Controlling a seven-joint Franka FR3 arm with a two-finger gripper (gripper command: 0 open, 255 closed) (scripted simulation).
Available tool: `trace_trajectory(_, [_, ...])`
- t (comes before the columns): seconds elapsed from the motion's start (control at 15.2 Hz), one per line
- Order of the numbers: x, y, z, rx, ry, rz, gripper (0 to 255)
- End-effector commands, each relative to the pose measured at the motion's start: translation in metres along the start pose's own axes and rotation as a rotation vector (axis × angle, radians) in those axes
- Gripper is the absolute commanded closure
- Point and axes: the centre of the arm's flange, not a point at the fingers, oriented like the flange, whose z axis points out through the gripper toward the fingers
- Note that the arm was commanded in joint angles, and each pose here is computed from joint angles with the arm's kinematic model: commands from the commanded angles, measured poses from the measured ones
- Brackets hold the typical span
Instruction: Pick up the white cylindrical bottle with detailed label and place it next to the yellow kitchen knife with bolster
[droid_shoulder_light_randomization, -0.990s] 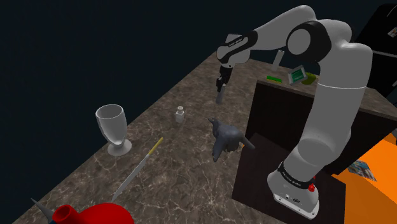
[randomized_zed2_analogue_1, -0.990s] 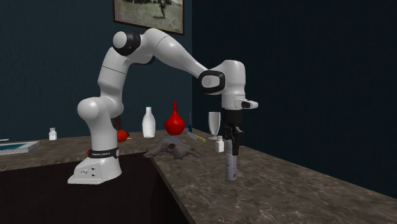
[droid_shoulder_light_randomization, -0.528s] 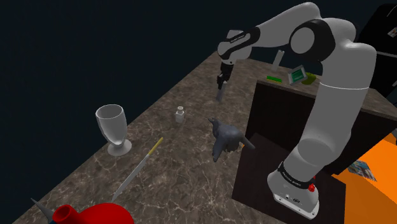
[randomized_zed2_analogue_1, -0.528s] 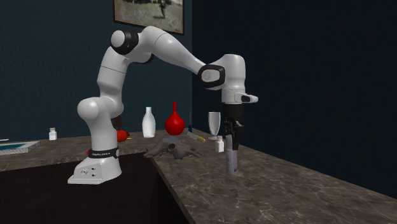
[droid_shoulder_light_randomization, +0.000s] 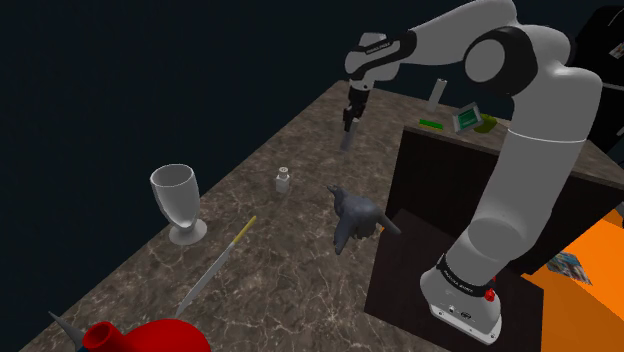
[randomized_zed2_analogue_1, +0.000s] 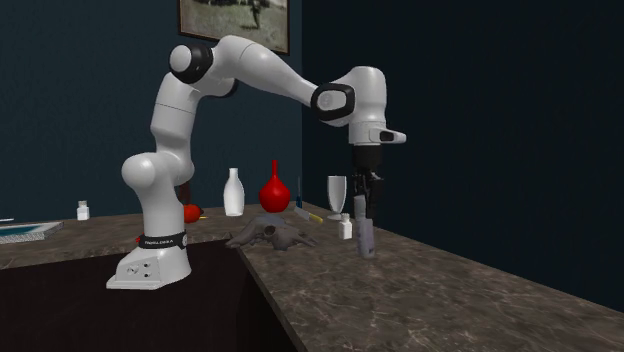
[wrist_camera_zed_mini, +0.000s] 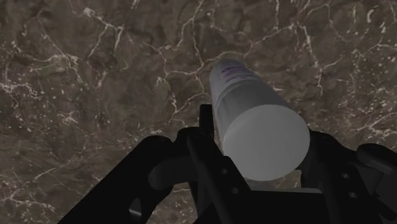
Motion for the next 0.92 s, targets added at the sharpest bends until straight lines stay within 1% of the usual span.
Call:
trace_trajectory(0.0, [0.0, 0.001, -0.011, 0.0, 0.0, 0.0, 255])
trace_trajectory(0.86, [0.0, -0.001, -0.079, 0.0, 0.0, 0.0, 255])
